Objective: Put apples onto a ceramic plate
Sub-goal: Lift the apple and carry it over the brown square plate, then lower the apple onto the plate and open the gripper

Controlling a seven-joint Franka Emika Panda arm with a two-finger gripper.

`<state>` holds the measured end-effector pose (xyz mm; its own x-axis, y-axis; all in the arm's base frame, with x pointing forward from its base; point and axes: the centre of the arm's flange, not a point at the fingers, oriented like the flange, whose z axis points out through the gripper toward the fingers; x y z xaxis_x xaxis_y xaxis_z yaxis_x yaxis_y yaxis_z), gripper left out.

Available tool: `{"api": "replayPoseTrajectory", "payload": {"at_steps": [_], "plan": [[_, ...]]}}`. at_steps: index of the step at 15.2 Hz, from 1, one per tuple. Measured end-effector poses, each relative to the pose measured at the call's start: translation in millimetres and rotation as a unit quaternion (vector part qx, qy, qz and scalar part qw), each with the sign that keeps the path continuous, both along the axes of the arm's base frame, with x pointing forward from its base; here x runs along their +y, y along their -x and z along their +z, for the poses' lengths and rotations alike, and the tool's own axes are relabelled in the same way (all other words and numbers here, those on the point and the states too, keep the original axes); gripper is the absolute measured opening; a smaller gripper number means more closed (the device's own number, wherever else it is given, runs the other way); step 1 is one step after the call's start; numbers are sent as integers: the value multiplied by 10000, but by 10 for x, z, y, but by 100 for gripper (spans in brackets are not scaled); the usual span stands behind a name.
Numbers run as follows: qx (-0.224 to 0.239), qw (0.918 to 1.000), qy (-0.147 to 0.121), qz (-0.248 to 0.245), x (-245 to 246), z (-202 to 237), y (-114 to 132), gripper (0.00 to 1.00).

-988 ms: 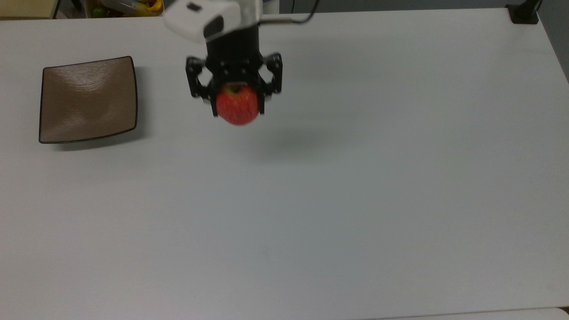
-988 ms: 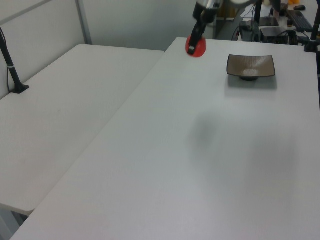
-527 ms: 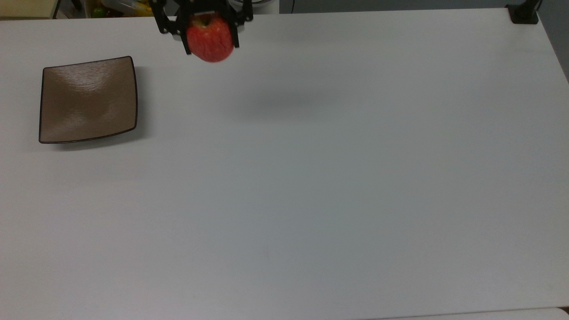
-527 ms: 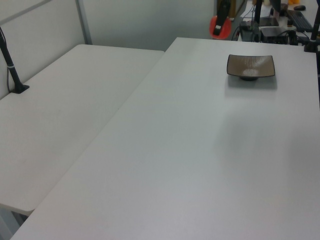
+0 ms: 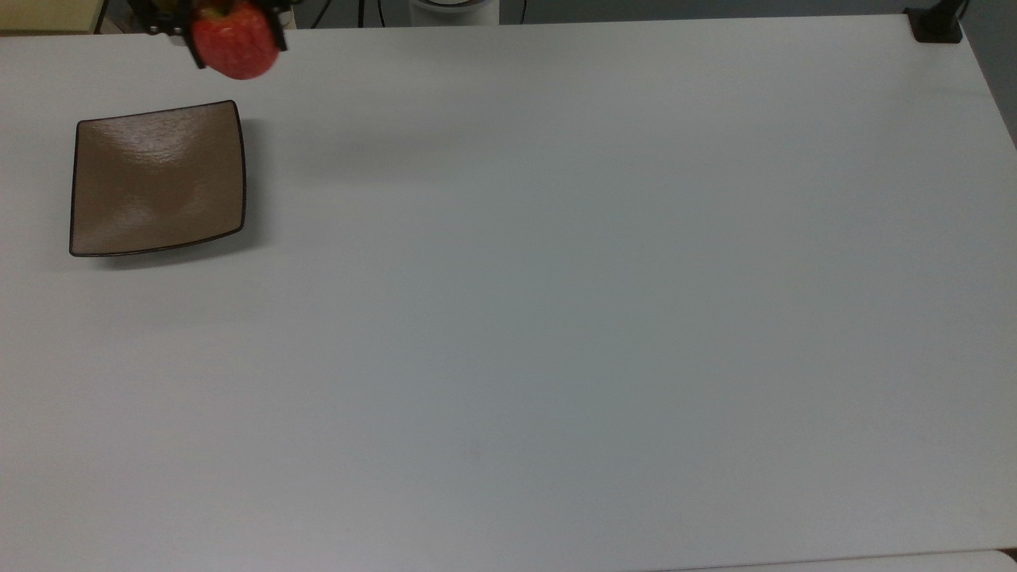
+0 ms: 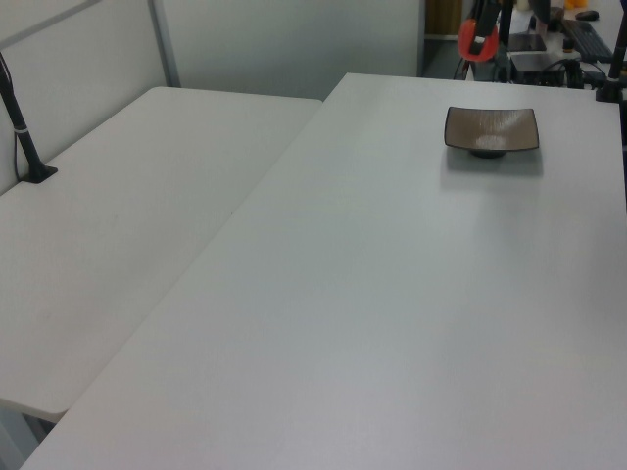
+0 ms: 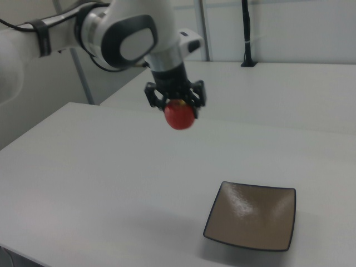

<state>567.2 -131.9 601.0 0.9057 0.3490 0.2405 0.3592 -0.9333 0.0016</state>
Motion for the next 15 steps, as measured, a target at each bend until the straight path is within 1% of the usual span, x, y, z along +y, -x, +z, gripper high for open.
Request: {"api": "replayPoseTrajectory", "payload": {"at_steps": [1,3,6,9,11,13,15], "plan": [[53,10000,4,33,-240,-93,39,78],[130,9999,72,65,-667,-370,35,78],[159,9992,186,314,-1203,-962,-1,78],[69,9986,412,317,-1430,-1470,-58,78],[69,9983,511,255,-1509,-1826,-86,78],[122,9980,578,204,-1558,-2183,-118,78],[199,9980,583,164,-1612,-2372,-121,78]]}}
